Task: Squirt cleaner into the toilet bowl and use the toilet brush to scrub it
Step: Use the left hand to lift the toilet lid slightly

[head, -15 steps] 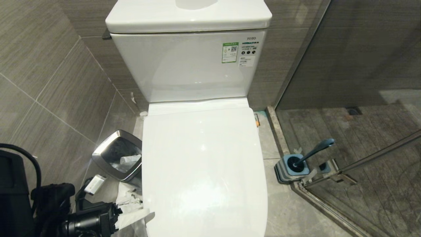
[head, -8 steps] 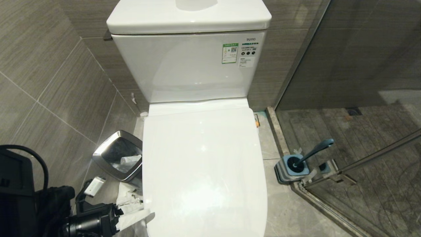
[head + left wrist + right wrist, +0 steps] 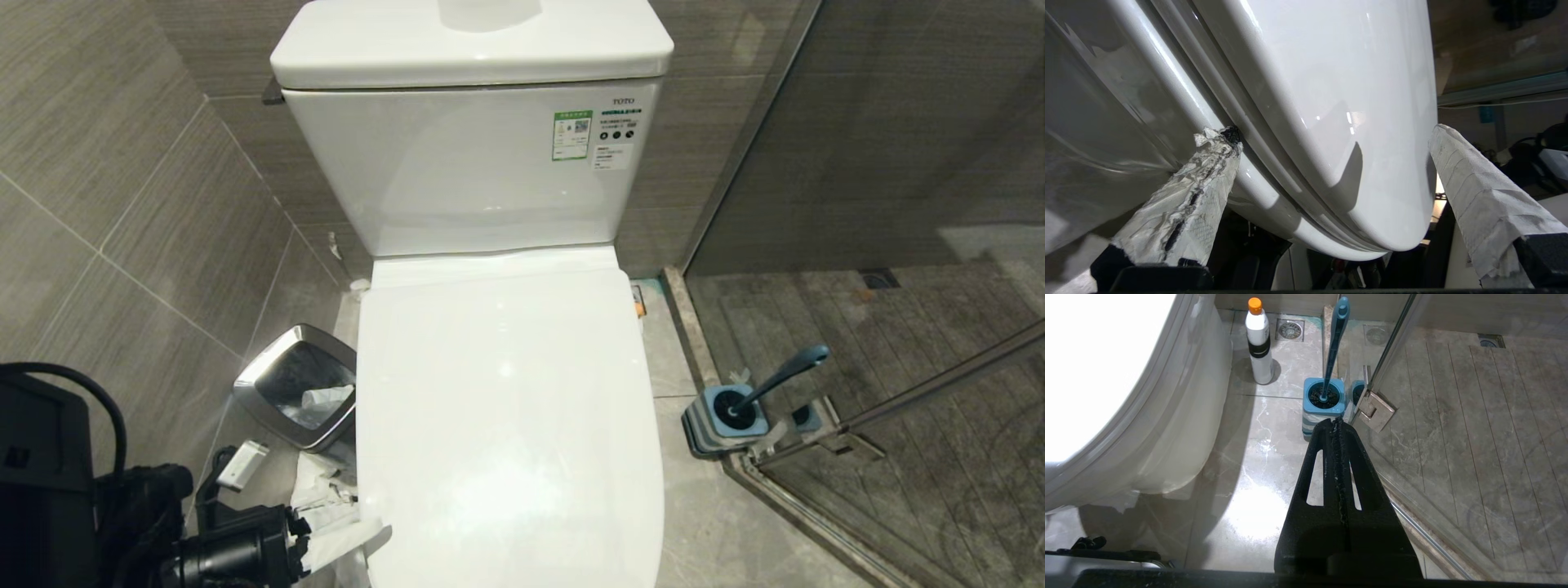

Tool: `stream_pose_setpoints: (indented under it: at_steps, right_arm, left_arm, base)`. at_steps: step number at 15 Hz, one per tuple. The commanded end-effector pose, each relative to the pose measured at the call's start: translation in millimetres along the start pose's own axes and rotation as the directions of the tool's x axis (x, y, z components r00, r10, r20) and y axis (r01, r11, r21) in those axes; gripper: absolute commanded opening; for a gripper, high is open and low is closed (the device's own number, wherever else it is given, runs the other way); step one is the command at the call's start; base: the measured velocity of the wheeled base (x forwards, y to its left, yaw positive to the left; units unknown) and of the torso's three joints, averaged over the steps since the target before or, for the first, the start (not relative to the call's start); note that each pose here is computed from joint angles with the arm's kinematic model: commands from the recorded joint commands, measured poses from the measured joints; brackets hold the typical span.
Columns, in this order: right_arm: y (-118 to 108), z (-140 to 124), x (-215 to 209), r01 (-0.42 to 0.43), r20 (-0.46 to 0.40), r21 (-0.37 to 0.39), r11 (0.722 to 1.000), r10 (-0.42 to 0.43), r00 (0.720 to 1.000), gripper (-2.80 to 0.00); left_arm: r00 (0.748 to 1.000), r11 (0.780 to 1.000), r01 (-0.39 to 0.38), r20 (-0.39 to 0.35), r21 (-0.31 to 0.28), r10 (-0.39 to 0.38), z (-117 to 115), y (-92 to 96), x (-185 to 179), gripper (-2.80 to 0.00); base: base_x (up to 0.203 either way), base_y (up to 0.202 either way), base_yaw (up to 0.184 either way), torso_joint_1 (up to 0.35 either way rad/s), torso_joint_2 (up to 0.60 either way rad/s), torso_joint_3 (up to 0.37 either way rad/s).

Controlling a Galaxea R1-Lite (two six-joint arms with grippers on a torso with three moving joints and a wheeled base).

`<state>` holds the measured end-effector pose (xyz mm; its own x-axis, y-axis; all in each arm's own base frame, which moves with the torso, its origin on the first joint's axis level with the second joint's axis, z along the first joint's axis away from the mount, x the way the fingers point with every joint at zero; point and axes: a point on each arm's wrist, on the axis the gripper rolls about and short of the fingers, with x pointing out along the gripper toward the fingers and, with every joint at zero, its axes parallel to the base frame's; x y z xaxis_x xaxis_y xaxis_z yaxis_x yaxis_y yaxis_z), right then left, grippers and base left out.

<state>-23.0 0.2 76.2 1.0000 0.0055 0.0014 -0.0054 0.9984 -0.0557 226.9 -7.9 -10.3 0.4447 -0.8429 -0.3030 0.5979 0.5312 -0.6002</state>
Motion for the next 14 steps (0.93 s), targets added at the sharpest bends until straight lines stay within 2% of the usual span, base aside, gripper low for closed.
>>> stream_pose_setpoints:
  at_steps: [1, 6, 10, 14]
  right_arm:
    - [0, 0, 0, -0.001, -0.001, -0.001, 1.0, 0.001, 1.0, -2.8]
    - [0, 0, 0, -0.001, -0.003, -0.001, 1.0, 0.001, 1.0, -2.8]
    - [0, 0, 0, -0.001, -0.001, -0.001, 1.0, 0.001, 1.0, -2.8]
    - [0, 0, 0, -0.001, -0.001, -0.001, 1.0, 0.001, 1.0, -2.8]
  left_arm:
    - [1.0, 1.0, 0.007, -0.025, -0.005, -0.007, -3, -2.0, 7, 0.0]
    - [0.999, 1.0, -0.024, -0.025, -0.005, 0.024, -4, -1.1, 8, 0.0]
    - [0.998, 1.0, 0.001, -0.055, -0.012, -0.001, -7, -6.0, 15, 0.0]
    - [0.997, 0.998, 0.041, -0.061, -0.044, -0.043, -6, -7.9, 17, 0.0]
  base:
    - [0.0, 0.0, 0.0, 0.0, 0.0, 0.0]
    - [0.0, 0.0, 0.0, 0.0, 0.0, 0.0]
    - [0.0, 0.0, 0.0, 0.0, 0.0, 0.0]
    - [0.0, 0.0, 0.0, 0.005, 0.01, -0.003]
